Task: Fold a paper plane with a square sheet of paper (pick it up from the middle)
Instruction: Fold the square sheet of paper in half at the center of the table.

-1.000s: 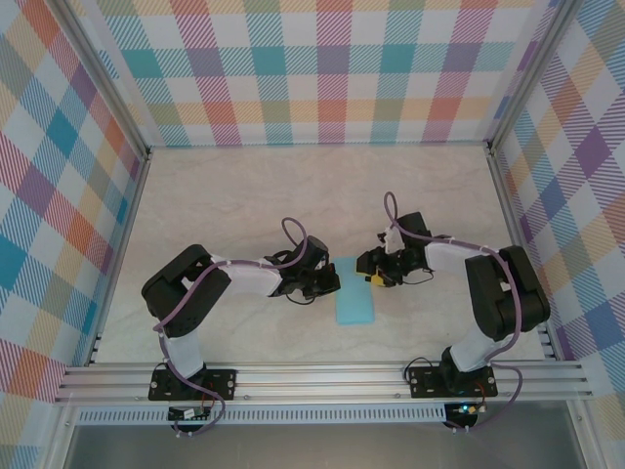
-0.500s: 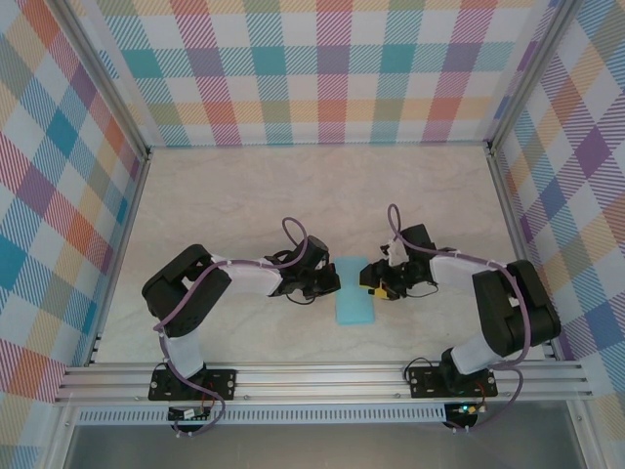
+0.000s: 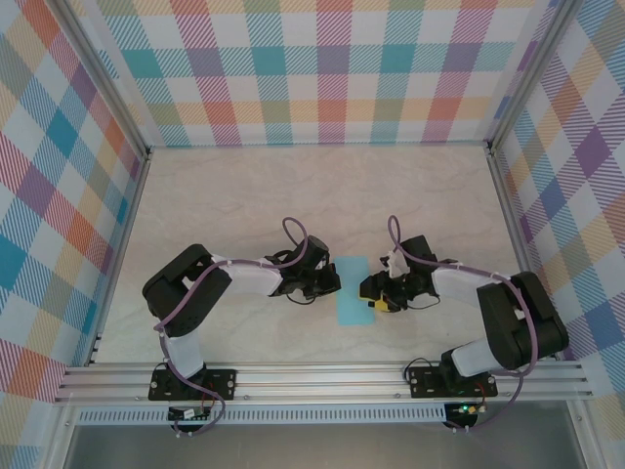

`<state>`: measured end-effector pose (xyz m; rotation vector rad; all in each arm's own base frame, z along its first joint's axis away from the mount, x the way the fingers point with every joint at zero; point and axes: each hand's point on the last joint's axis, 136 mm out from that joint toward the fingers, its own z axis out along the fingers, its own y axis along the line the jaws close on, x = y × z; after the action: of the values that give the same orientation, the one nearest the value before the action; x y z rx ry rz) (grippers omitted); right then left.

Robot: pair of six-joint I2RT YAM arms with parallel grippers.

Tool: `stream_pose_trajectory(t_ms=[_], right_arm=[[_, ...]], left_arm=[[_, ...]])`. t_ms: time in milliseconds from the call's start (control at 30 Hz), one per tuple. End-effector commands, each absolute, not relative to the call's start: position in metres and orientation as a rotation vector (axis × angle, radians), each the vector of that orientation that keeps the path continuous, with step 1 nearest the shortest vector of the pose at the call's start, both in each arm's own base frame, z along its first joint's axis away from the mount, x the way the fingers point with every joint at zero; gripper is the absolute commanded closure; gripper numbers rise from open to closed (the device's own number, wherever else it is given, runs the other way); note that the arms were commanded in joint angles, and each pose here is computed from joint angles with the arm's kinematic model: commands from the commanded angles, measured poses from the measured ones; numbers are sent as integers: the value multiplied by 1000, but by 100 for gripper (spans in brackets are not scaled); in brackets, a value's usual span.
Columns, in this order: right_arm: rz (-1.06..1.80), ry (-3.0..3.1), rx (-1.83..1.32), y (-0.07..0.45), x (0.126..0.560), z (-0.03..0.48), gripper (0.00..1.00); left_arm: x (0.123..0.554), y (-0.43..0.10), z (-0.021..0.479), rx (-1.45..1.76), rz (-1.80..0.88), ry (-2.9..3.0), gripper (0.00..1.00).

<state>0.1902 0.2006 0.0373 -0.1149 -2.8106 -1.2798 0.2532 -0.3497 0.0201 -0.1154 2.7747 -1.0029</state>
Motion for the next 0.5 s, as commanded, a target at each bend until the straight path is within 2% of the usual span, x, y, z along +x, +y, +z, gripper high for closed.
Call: stream_pose_trajectory(t_ms=[0,333,467], right_arm=[[-1294,-2770,-110,202,173,46,46],[-1179,-2741,-187,192,150,22,45],[-1156,-2766,-182,189,150,27,45]], left_arm=[[227,-334,-14,-94,-880,2928,100],[227,-335,-12,-85,-886,2928,100],[227,-334,-13,-83,-885,2929,100]])
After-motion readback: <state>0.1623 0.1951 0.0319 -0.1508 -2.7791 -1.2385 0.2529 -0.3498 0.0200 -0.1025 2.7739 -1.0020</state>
